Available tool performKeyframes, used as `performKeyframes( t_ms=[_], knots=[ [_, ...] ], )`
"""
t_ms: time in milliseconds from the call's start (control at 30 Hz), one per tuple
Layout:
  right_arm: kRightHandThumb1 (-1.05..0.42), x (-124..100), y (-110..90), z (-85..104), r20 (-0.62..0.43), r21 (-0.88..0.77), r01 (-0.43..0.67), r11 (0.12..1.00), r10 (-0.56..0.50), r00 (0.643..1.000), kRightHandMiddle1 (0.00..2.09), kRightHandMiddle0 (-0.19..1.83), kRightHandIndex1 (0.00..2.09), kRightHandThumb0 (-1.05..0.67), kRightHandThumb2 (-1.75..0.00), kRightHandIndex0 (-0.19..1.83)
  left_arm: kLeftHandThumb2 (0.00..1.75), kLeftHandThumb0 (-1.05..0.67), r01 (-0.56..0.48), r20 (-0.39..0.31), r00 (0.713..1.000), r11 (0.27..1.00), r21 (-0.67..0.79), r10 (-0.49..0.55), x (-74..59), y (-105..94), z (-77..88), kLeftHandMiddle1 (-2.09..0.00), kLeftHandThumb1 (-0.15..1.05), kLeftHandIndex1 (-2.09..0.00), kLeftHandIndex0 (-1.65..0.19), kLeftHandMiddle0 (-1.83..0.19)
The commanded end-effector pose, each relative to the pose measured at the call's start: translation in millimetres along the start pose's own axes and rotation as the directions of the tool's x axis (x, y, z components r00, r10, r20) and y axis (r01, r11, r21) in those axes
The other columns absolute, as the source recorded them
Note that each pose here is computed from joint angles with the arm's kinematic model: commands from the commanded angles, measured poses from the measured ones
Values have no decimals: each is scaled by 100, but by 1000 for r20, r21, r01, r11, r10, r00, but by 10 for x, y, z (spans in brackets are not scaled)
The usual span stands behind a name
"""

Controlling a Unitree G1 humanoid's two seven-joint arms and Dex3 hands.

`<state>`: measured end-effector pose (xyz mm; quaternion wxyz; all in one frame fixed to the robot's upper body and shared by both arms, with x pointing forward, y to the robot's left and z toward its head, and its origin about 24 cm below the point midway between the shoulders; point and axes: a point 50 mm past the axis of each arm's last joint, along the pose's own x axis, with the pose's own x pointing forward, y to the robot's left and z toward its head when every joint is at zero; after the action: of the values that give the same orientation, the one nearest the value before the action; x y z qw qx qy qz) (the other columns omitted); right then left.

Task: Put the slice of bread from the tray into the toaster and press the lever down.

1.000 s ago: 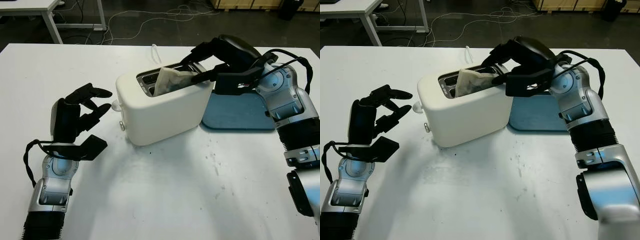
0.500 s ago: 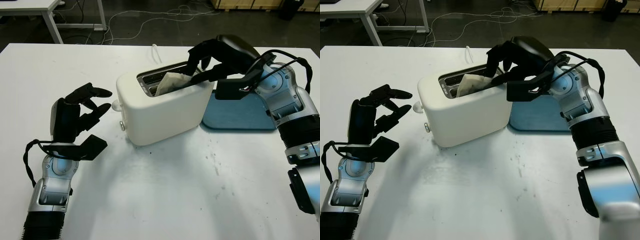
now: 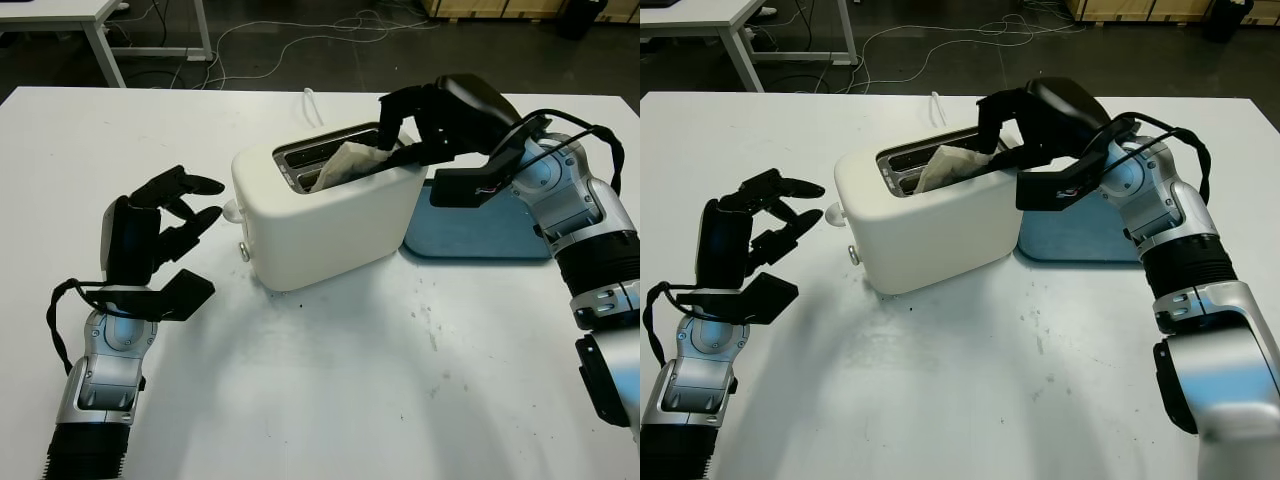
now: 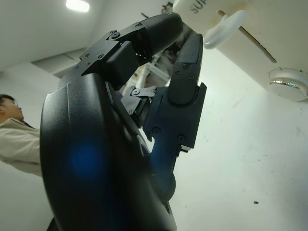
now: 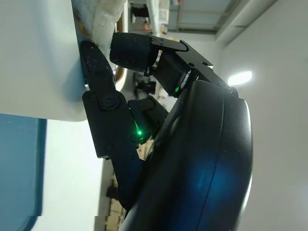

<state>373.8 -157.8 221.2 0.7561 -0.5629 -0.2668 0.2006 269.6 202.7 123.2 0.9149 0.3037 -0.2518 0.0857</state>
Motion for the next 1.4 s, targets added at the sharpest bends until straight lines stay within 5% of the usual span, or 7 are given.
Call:
performKeyframes(
  t_ms=[0,333,533,767,900,1233,1367],
  knots=[
    [-92,72,-125,77,41,-23,32,999,-31,999,159,84,173,-37,-8,101,6,-35,2,1,1000,1000,-16,-2,-14,-13,3,-148,92,-75,-76,-67],
    [-92,214,-310,297,144,-109,99,989,-83,986,110,102,158,-46,-7,108,5,-35,3,3,1000,1000,-9,-3,-12,-11,6,-147,92,-74,-77,-66],
    [-92,243,-310,375,173,-132,95,987,-72,982,107,106,159,-45,-2,109,5,-36,-4,7,1000,1000,-4,4,-10,-14,5,-146,92,-74,-77,-67],
    [-92,249,-265,365,168,-138,52,989,-29,985,128,106,171,-44,-3,112,5,-36,-6,10,1000,1000,-1,6,-14,-13,6,-146,92,-74,-77,-68],
    [-92,225,-248,359,165,-164,15,986,12,986,112,107,159,-44,-5,114,5,-35,-3,4,1000,1000,-5,3,-15,-11,6,-147,92,-74,-77,-67],
    [-92,181,-176,327,128,-170,-97,981,119,985,166,89,175,-42,-4,107,5,-35,-3,6,1000,1000,-2,3,-12,-6,4,-147,92,-74,-77,-67],
    [-92,165,-165,311,100,-158,-170,973,187,977,159,88,175,-41,-4,106,5,-35,-5,12,1000,1000,1,5,-15,-5,4,-145,92,-74,-77,-69]
  ],
)
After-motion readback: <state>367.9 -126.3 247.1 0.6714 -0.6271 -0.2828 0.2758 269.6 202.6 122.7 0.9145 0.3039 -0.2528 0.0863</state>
